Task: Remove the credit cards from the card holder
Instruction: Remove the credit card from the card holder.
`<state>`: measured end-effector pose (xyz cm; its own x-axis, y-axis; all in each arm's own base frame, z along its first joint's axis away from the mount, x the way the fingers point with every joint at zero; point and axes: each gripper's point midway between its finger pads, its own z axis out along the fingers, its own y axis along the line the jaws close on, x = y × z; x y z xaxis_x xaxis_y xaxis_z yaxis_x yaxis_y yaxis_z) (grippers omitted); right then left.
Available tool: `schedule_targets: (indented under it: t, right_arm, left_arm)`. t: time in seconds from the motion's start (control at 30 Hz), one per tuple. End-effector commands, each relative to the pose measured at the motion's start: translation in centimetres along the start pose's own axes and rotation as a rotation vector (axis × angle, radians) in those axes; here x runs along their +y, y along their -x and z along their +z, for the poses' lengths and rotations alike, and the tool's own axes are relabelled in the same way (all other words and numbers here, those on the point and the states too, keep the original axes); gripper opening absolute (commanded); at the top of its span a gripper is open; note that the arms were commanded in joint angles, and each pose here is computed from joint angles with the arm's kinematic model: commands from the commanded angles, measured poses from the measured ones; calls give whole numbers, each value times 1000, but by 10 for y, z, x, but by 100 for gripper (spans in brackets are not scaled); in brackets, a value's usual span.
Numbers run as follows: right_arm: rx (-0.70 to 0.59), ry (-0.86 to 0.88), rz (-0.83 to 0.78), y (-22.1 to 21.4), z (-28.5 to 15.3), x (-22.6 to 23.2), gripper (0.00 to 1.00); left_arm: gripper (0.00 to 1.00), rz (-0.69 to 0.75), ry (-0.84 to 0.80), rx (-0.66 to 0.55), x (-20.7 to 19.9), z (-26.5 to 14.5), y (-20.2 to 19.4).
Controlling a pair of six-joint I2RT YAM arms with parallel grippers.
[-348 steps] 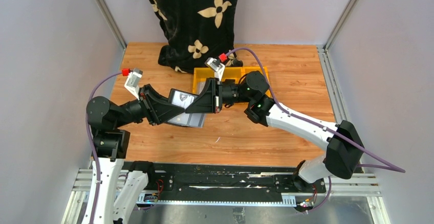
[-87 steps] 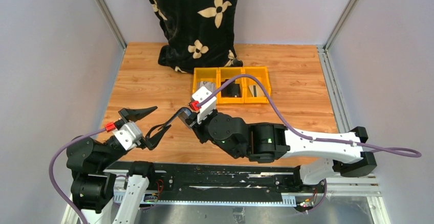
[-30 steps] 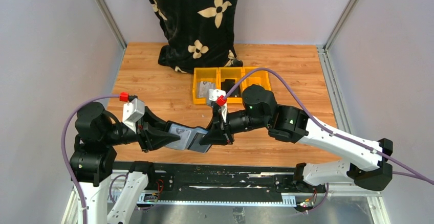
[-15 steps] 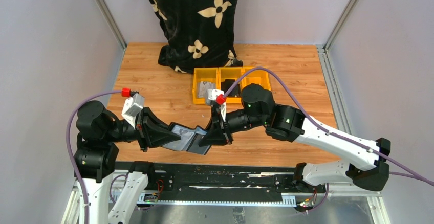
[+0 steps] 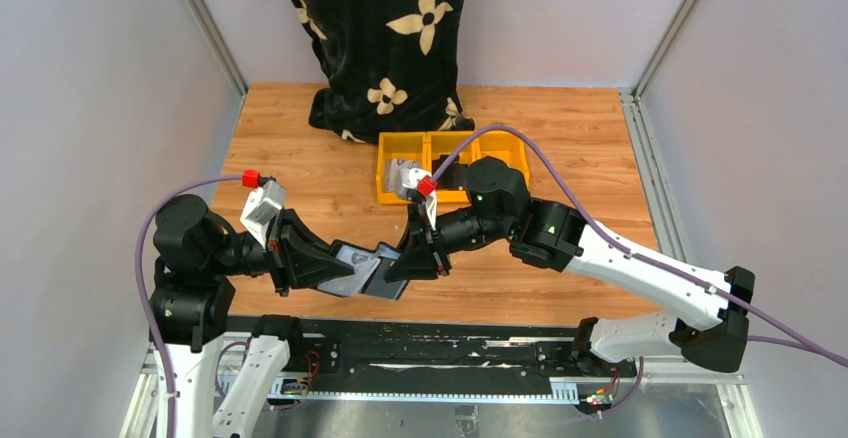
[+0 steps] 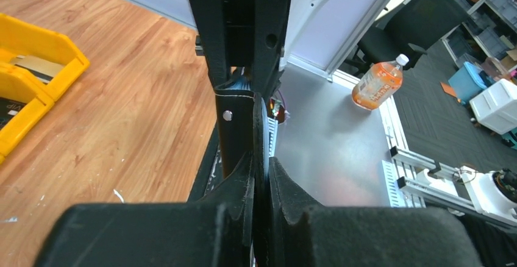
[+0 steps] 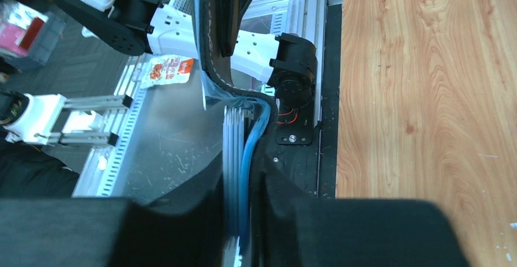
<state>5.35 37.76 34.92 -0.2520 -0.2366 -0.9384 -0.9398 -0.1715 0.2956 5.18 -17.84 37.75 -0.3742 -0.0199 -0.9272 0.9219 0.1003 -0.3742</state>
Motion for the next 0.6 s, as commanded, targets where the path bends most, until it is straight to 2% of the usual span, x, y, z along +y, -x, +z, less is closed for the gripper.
schedule_targets:
  t: [0.0,0.13,0.23,0.37,0.57]
  right_arm:
    - [-142,19,-63,39,-12,4,32]
    - [-219,-94,-26,58,-31,-18,56]
    - [-307,-255,-5,73,-54,-39,63]
    - [-428,-324,25,87,-74,-38,65]
    - [-444,-96,220,76,-44,-23,65]
  left_arm:
    - [0,-65,43,-10,7,1,2]
    - [0,-73,154,-77,28,1,19]
    - [0,-79,274,-179,48,-1,37]
    - [0,-52,427,-273,73,-11,48]
    - [0,-98,407,-329,79,-8,52]
